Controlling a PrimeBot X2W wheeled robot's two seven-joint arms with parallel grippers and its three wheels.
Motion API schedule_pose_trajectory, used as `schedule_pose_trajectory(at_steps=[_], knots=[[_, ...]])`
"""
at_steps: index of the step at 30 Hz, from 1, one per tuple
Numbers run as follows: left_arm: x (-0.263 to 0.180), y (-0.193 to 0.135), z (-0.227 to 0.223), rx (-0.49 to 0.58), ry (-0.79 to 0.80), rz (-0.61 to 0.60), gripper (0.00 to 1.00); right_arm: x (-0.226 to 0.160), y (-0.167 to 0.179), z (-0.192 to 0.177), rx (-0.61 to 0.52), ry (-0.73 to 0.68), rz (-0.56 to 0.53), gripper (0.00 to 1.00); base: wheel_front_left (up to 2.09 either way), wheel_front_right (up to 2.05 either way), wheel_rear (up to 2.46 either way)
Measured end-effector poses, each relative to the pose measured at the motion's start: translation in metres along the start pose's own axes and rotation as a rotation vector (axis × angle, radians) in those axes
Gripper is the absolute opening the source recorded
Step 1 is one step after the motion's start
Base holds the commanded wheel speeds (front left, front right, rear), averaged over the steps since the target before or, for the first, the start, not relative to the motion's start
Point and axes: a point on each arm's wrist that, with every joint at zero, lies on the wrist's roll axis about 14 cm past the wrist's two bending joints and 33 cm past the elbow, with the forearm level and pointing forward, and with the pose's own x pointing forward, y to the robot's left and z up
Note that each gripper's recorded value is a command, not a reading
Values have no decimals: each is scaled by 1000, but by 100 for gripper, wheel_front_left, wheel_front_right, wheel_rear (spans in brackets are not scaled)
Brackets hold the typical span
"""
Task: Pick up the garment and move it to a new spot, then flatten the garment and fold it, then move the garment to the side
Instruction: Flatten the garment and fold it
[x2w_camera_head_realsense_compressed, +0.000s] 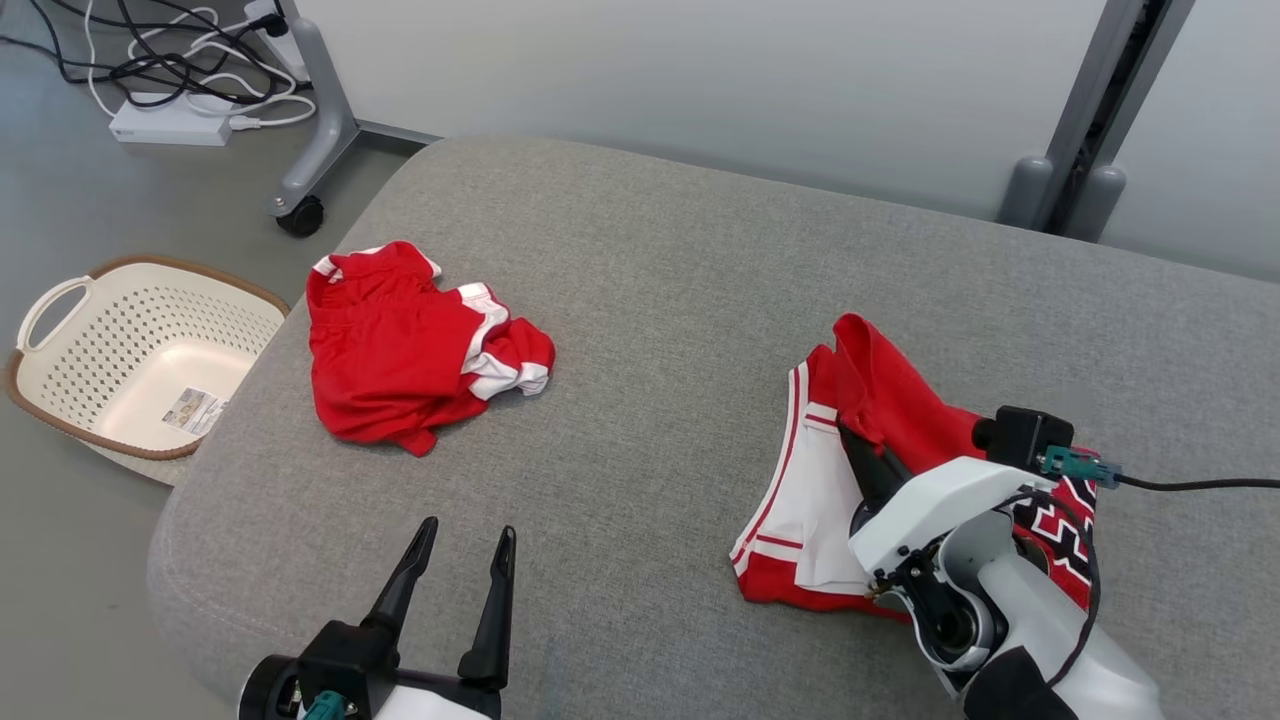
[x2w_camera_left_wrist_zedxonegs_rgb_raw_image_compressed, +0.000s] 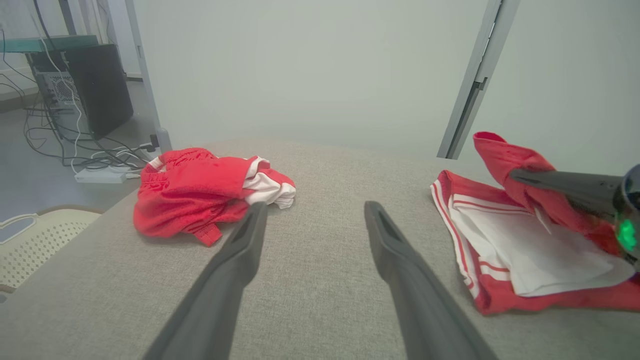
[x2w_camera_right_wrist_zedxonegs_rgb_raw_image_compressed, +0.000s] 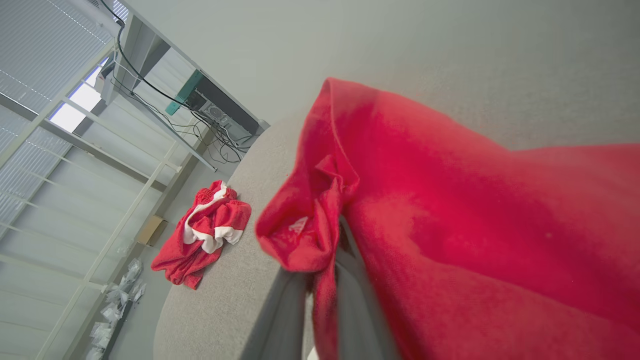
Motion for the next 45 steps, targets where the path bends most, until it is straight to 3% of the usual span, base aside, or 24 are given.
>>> schedule_pose_trajectory(at_steps=[8, 9, 11, 12, 13, 14, 15, 22, 27, 38, 45], knots=[[-2, 3, 0, -2, -1, 14, 100, 2, -1, -17, -18, 47, -6, 0, 0, 0, 0], [-2, 3, 0, -2, -1, 14, 100, 2, -2, -20, -16, 56, -11, 4, 0, 0, 0], [-2, 2, 0, -3, -1, 13, 100, 1, -3, -24, -7, 64, -16, 42, 0, 0, 0], [-2, 2, 0, -4, -2, 12, 100, 1, -2, -25, -5, 69, -15, 46, 0, 0, 0], [-2, 2, 1, -4, -2, 11, 100, 1, -2, -25, -4, 70, -14, 62, 0, 0, 0], [-1, 2, 1, -4, -2, 10, 100, 1, -1, -26, -1, 72, -13, 85, 0, 0, 0], [-1, 1, 1, -4, -3, 9, 100, 1, 0, -27, 5, 76, -12, 100, 0, 0, 0], [1, -3, 1, -5, -5, -6, 100, 0, 30, -23, 95, 52, 70, 100, 0, 0, 0], [7, -12, 1, -6, -5, -37, 100, 2, 36, 6, 72, -46, 90, 100, 0, 0, 0], [33, -59, 0, -5, -4, -198, 100, -41, -46, 87, -121, -275, -100, 100, 0, 0, 0], [47, -94, -5, -10, 11, -315, 100, -93, -94, 101, -217, -358, -255, 100, 0, 0, 0]])
